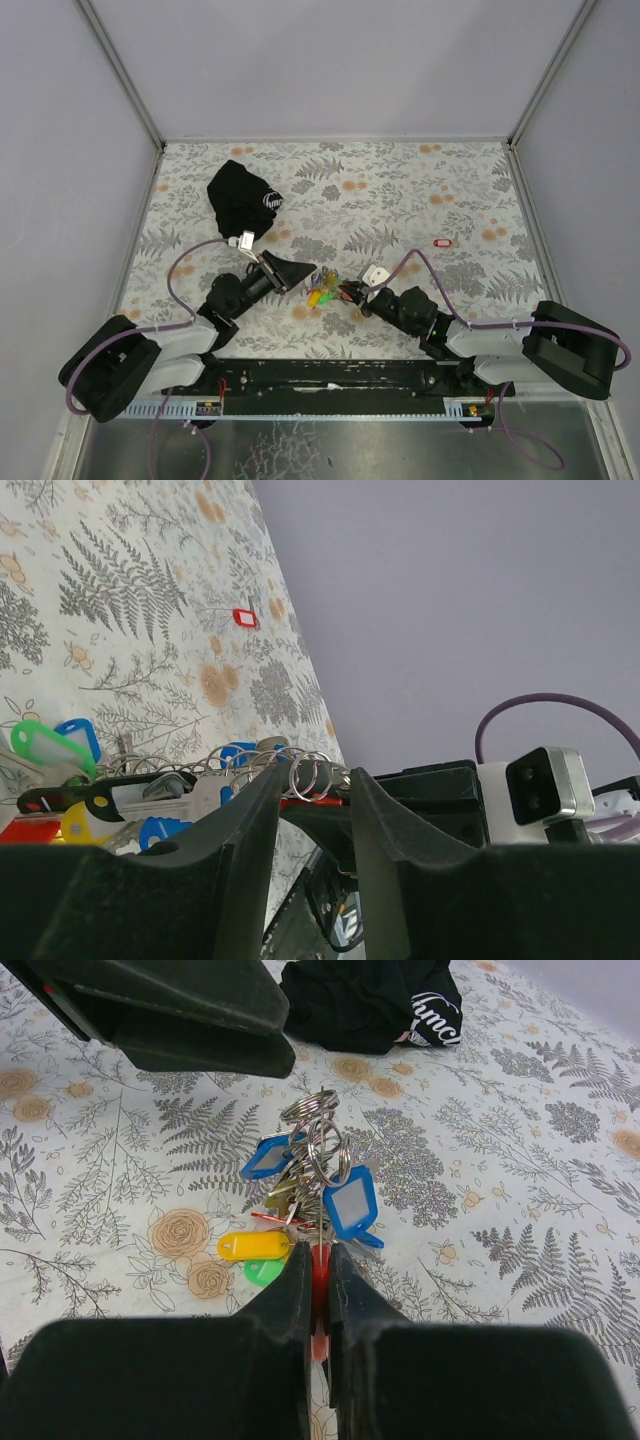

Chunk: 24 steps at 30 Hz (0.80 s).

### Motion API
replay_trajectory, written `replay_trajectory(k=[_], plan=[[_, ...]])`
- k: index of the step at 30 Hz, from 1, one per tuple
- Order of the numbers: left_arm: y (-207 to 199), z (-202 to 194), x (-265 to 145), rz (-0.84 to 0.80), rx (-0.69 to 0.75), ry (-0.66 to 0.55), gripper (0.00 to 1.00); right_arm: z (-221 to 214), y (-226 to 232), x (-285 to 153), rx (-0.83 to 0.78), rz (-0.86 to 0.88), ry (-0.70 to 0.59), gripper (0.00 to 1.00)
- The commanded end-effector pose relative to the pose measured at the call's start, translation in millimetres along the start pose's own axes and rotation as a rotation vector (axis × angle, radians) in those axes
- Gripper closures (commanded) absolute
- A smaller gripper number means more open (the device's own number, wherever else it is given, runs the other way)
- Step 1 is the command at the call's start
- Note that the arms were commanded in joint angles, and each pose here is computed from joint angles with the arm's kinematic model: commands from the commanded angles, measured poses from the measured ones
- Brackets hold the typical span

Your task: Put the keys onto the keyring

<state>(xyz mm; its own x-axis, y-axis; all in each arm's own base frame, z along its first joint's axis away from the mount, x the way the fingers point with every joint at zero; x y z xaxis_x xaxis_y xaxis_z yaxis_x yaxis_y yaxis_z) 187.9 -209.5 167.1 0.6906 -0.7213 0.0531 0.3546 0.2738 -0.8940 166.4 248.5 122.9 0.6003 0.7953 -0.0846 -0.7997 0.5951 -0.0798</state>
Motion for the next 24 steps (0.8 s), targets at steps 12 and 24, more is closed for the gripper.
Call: replay_trajectory(k=[12,24], plan=[[-18,-2,7,-0.154,-0.081,0.051,0.69,32,0,5,0.024,-0.008,-0.146,1.0],[-10,-4,14,-0.107,-0.054,0.07,0.67,33,2,6,0.024,0.005,-0.147,1.0]])
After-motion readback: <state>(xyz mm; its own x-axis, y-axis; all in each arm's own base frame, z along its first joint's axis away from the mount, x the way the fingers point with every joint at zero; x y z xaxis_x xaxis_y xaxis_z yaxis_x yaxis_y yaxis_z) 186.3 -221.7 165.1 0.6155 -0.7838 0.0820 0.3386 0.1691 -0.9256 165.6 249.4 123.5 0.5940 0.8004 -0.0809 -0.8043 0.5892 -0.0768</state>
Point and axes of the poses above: each gripper's point midway between its finger pads, its own x axis out along the fingers, its own y axis along the line the jaws close on, z = x × y, the point moved 5 cm from there along -x, back along the fingers, and after that the axes turned 2 degrees about x, right-handed, at the moved point
